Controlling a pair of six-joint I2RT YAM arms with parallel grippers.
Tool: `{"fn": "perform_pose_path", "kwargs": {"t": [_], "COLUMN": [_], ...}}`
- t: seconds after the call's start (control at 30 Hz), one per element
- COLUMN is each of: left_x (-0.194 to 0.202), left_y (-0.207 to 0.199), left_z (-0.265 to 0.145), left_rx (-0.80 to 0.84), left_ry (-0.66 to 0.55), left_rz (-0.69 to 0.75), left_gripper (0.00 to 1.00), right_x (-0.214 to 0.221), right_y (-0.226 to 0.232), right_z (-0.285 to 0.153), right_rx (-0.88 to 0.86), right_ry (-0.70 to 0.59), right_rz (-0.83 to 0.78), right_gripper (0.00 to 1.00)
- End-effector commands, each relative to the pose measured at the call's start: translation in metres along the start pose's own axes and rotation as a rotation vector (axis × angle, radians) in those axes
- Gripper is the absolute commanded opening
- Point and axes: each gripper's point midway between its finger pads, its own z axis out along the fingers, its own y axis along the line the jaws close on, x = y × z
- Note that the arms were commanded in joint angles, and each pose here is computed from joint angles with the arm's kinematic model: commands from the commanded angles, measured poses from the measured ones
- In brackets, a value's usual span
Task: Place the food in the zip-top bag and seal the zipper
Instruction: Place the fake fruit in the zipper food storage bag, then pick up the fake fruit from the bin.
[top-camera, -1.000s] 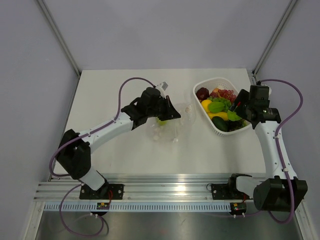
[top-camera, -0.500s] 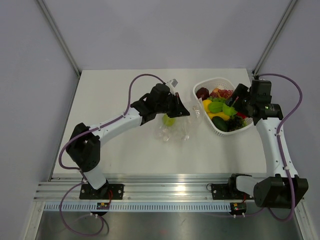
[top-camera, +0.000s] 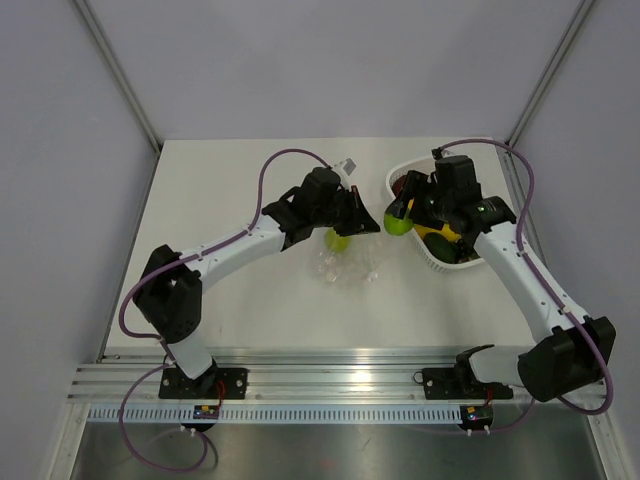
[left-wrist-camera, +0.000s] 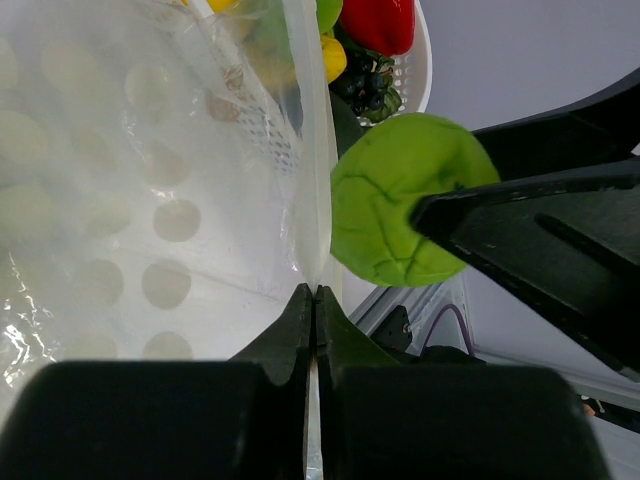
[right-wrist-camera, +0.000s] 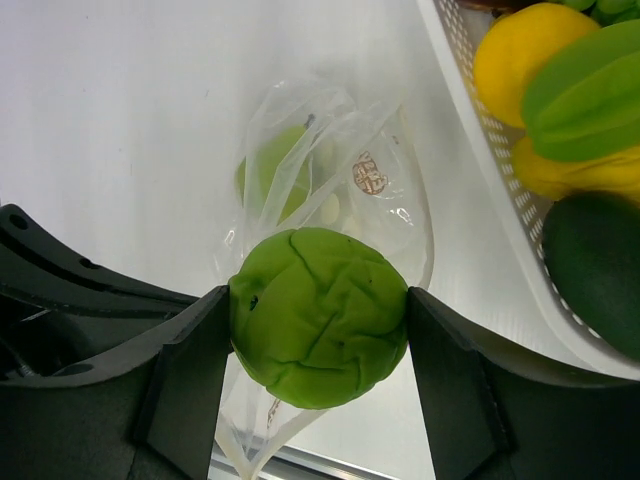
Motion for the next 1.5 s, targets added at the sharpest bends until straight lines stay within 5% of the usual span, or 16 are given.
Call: {"fn": "perform_pose_path", "kwargs": {"t": [0.0,0.13,0.2,0.23,0.33,0.57,0.8,0.9,1.13,1.47], "left_x": [-0.017,-0.018,-0.018,-0.018,-0.019,-0.021,-0.025,-0.031,-0.026,-0.023], "left_y": [-0.034,-0.035,-0.036,-0.037,-0.042,-0.041,-0.031,-0.026,-0.017,-0.013], "left_z": [-0.014,-0.019,-0.021,-0.022,-0.027,-0.032,-0.044,-0.054,-0.06,-0.056], "left_rx": [0.086,0.089,0.089,0.097,0.122,0.124,0.099,0.088,0.078,0.079], "left_ry": [-0.045,-0.058,-0.06,-0.06,-0.071,-0.082,-0.103,-0.127,-0.128,-0.114], "left_rz": [0.031,0.024,0.021,0.02,0.01,0.005,0.006,0.009,0.014,0.011], "left_gripper": [0.0,0.0,0.0,0.0,0.0,0.0,0.0,0.0,0.0,0.0], "right_x": [-0.003,0.007,0.01,0.011,0.009,-0.012,-0.024,-0.017,0.015,0.031], "right_y": [0.019,0.024,0.023,0.021,0.013,0.004,-0.062,-0.105,-0.146,-0.159], "right_z": [0.012,0.022,0.024,0.024,0.021,-0.007,-0.026,-0.018,0.013,0.033], "right_rx": [-0.044,-0.048,-0.04,-0.031,0.013,0.08,0.356,0.424,0.449,0.487], "right_ry": [-0.01,0.022,0.032,0.035,0.024,-0.075,-0.158,-0.115,0.051,0.158], "right_rz": [-0.008,-0.021,-0.031,-0.033,-0.051,-0.076,-0.062,-0.002,0.011,-0.003], "right_gripper": [0.39,0.47,0.64,0.83,0.96,0.96,0.68,0.69,0.87,0.88]}}
